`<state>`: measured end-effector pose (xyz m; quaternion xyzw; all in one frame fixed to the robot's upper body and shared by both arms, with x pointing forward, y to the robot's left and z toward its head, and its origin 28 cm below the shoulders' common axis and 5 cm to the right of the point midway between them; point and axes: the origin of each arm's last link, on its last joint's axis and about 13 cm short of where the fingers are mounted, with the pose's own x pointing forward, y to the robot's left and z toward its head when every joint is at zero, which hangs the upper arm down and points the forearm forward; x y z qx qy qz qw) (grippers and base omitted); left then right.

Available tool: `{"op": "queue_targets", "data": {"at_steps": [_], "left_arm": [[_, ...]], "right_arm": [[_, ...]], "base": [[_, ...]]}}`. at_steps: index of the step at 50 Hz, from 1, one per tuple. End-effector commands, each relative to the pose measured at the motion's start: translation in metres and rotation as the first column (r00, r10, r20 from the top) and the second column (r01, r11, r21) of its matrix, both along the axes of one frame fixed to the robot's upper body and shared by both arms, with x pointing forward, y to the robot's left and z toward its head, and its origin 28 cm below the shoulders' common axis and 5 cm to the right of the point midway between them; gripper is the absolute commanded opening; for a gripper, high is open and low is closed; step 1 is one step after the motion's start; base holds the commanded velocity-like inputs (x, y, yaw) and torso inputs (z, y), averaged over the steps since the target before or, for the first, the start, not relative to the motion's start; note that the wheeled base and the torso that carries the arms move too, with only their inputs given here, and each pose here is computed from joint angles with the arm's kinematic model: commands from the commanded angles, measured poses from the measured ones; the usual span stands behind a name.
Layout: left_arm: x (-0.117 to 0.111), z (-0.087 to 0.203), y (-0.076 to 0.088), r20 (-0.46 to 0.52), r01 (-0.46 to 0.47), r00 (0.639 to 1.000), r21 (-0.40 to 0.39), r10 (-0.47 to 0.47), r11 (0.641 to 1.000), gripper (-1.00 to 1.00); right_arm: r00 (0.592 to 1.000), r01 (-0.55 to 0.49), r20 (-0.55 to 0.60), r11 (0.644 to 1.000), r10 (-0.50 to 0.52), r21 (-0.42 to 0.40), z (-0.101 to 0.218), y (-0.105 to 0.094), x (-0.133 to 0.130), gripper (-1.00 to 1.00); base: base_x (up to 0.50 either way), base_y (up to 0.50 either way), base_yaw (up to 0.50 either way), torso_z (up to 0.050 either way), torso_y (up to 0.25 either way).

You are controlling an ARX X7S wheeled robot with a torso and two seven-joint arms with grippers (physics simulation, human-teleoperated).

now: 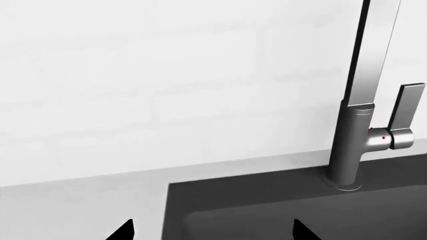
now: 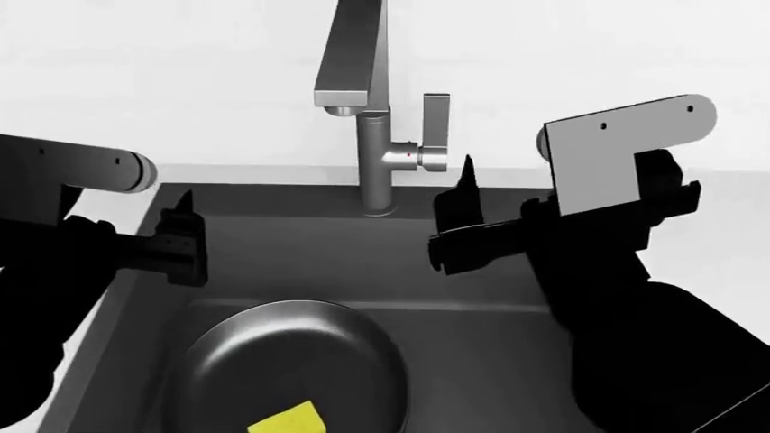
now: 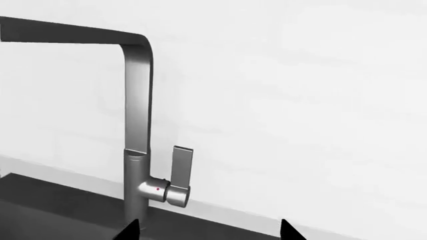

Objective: Pick the pan and sponge and place them into the sink. Then turn on the water.

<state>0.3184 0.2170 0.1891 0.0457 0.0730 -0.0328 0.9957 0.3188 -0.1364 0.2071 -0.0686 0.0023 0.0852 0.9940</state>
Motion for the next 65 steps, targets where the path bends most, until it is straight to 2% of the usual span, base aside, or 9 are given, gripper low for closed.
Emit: {"op": "queue_targets", "data": {"at_steps": [1,6,15,30,43,55,57,65], "left_arm": [[0.001,0.006,-0.001,0.022,0.013,1.000,-0.040,-0.012,0.999,1.00],[0.000,0.007,0.000,0.028,0.013,1.000,-0.038,-0.012,0.999,1.00],[-0.002,0.009,0.001,0.030,0.010,1.000,-0.033,-0.009,0.999,1.00],[0.000,0.007,0.000,0.041,0.010,0.999,-0.034,-0.008,0.999,1.00],[-0.002,0.008,0.002,0.047,0.027,0.999,-0.008,-0.027,1.000,1.00],[-0.003,0.013,0.004,0.082,0.042,0.996,0.010,-0.043,0.999,1.00],[-0.002,0.013,0.004,0.096,0.037,0.995,0.048,-0.042,0.998,1.00],[-0.001,0.017,0.005,0.102,0.021,0.995,0.032,-0.024,0.999,1.00]], "right_arm": [[1.000,-0.011,0.003,1.000,0.011,0.012,0.004,0.014,0.029,1.00],[1.000,-0.007,-0.010,1.000,0.007,0.017,0.004,0.018,0.048,1.00],[0.999,0.001,-0.043,0.999,0.000,0.035,-0.001,0.017,0.065,1.00],[0.993,-0.085,-0.074,0.996,0.087,0.037,0.003,0.024,0.090,1.00],[0.994,-0.068,-0.090,0.998,0.069,0.013,-0.002,0.026,0.102,1.00],[0.995,-0.070,-0.071,0.997,0.071,0.015,0.009,0.029,0.111,1.00],[0.994,-0.076,-0.074,0.997,0.077,0.013,0.009,0.031,0.112,1.00],[0.994,-0.082,-0.068,0.996,0.083,0.016,0.012,0.034,0.116,1.00]], "base": [[0.00,0.00,0.00,0.000,0.000],[0.00,0.00,0.00,0.000,0.000],[0.00,0.00,0.00,0.000,0.000],[0.00,0.00,0.00,0.000,0.000],[0.00,0.00,0.00,0.000,0.000],[0.00,0.00,0.00,0.000,0.000],[0.00,0.00,0.00,0.000,0.000],[0.00,0.00,0.00,0.012,-0.112]]}}
